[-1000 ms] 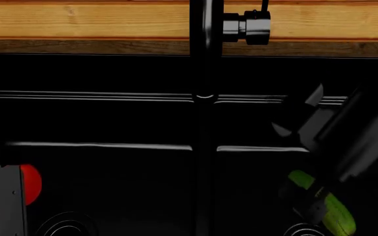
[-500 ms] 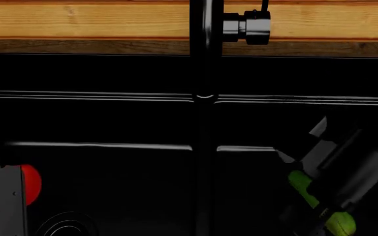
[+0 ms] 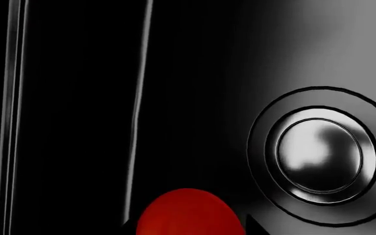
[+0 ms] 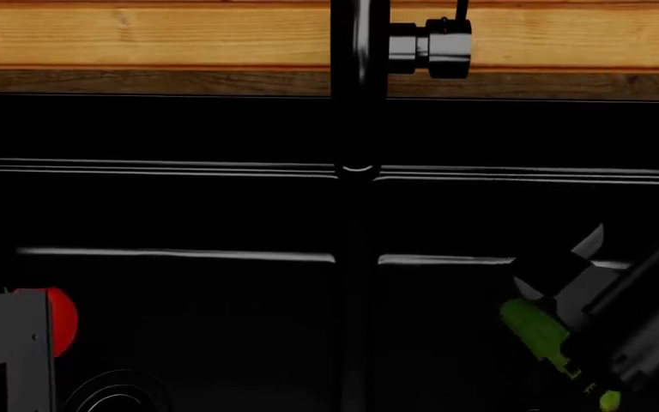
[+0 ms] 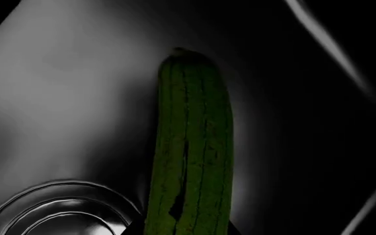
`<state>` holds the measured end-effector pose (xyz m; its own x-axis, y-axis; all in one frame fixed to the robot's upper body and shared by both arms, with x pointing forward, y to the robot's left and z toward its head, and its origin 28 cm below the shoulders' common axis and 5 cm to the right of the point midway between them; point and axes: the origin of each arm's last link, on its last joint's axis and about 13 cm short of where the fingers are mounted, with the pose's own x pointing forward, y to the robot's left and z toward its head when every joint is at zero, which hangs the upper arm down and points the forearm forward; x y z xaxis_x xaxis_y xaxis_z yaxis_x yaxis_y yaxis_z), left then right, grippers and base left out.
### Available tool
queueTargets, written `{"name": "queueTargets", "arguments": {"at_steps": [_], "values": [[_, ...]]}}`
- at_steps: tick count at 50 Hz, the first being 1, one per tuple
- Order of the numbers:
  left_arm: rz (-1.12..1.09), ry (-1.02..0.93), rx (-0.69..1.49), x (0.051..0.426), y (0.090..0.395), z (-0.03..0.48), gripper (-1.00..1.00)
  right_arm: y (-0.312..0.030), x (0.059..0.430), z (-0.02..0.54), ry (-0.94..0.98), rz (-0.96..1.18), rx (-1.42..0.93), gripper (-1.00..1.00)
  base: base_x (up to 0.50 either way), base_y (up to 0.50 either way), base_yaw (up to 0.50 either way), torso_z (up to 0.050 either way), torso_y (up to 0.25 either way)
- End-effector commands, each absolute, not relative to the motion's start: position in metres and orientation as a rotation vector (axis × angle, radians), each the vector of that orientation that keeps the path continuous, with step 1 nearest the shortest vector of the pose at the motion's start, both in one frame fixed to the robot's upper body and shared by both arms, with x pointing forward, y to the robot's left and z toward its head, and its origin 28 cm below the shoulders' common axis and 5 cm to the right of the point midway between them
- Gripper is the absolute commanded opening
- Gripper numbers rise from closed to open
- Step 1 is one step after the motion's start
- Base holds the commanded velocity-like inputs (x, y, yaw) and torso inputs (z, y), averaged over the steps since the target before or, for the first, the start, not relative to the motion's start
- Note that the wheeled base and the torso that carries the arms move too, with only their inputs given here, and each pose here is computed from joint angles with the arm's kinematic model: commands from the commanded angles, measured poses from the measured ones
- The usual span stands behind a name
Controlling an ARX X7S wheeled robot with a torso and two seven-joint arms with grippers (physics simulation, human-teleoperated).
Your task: Pick the vegetables from the sink and place them on the cutting board.
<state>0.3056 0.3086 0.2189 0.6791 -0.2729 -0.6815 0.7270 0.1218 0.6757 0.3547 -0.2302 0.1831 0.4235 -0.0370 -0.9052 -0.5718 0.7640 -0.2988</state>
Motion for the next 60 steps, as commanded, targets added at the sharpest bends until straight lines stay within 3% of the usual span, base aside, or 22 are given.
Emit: {"name": "queueTargets", "arguments": {"at_steps": [1,8,32,43,52,60], "values": [[-0.777,0.422,1.129,0.307,0.300,0.230,-1.00,-0.232,0.353,0.179,1.099,0.375,-0.689,-1.00,0.00,0.00,0.00,0.000,0.000],[-0.799,0.364,1.102,0.305,0.300,0.234,-1.00,-0.229,0.343,0.213,0.989,0.404,-0.765,-1.00,0.00,0.00,0.00,0.000,0.000],[-0.706,0.300,1.008,0.310,0.299,0.243,-1.00,-0.226,0.302,0.290,0.773,0.352,-0.868,-1.00,0.00,0.00,0.00,0.000,0.250],[-0.634,0.265,0.987,0.323,0.298,0.243,-1.00,-0.220,0.290,0.309,0.745,0.332,-0.844,-1.00,-0.47,0.00,0.00,0.000,0.250],[-0.438,0.127,0.946,0.335,0.293,0.254,-1.00,-0.220,0.301,0.335,0.498,0.111,-0.917,-1.00,-0.28,0.00,0.00,0.000,0.128],[-0.240,0.084,0.888,0.338,0.289,0.251,-1.00,-0.218,0.298,0.337,0.379,-0.048,-0.806,-1.00,0.00,-0.31,0.00,0.000,0.000]]}}
